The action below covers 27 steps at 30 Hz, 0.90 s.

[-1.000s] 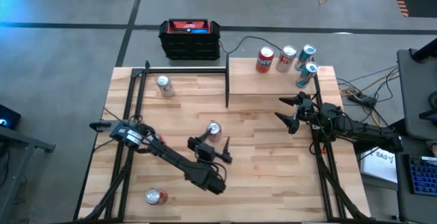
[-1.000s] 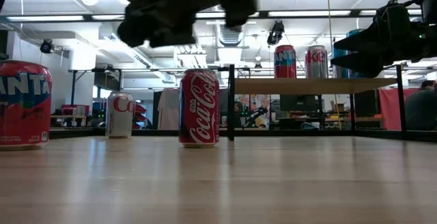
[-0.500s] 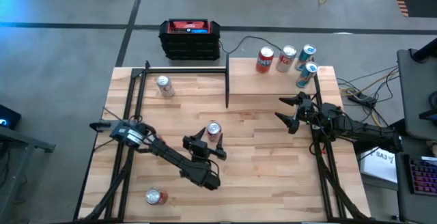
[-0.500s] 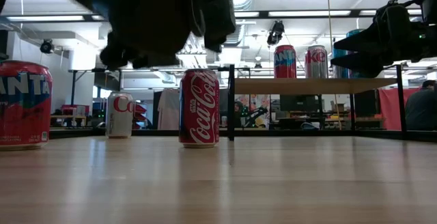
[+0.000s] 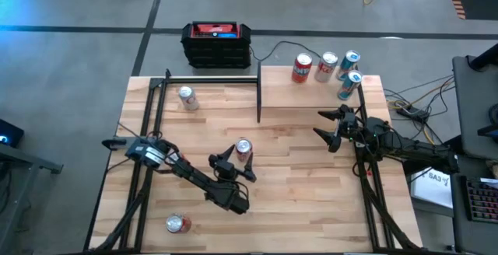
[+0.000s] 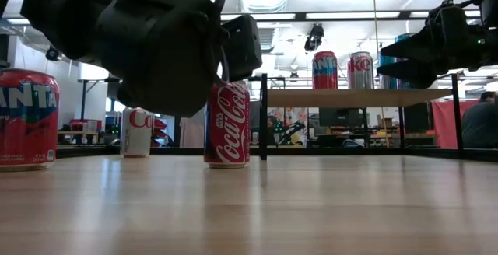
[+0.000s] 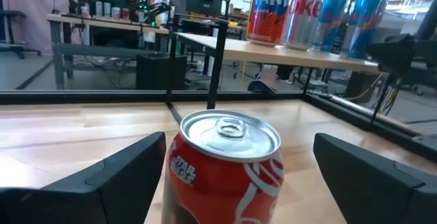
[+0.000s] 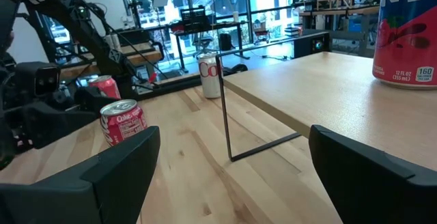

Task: Place canned beverage on shelf
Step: Put the top red white soda can on the shelf

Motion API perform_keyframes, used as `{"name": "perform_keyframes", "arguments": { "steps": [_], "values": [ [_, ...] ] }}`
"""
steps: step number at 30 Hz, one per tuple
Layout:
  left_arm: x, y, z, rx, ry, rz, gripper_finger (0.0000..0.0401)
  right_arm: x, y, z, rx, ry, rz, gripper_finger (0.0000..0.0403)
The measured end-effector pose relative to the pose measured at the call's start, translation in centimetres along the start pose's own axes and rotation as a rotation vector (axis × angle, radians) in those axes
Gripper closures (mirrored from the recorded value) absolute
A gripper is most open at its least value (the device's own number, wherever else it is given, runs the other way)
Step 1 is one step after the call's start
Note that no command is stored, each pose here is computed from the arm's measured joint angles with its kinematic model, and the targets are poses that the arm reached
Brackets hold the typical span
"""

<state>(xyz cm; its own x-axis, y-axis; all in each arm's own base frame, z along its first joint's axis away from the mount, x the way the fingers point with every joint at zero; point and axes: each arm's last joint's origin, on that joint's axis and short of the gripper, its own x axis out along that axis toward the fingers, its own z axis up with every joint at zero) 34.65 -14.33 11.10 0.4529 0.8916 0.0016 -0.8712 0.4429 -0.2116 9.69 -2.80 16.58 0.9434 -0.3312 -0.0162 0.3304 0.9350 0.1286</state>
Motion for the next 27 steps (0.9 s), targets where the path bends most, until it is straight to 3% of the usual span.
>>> {"name": "perform_keyframes", "arguments": {
  "steps": [14, 18, 27],
  "values": [
    [1.1, 0.4, -0.8, -0.048, 0.012, 0.040, 0.0031, 0.0, 0.0, 0.0, 0.000, 0.000, 0.000, 0.0044],
    [1.6, 0.4, -0.9, -0.019, 0.063, 0.082, 0.0005, 0.0, 0.0, 0.0, 0.000, 0.000, 0.001, 0.0044],
    [2.3, 0.0, -2.1, 0.014, 0.065, 0.083, 0.0002, 0.0, 0.0, 0.0, 0.000, 0.000, 0.000, 0.0044]
  ]
}}
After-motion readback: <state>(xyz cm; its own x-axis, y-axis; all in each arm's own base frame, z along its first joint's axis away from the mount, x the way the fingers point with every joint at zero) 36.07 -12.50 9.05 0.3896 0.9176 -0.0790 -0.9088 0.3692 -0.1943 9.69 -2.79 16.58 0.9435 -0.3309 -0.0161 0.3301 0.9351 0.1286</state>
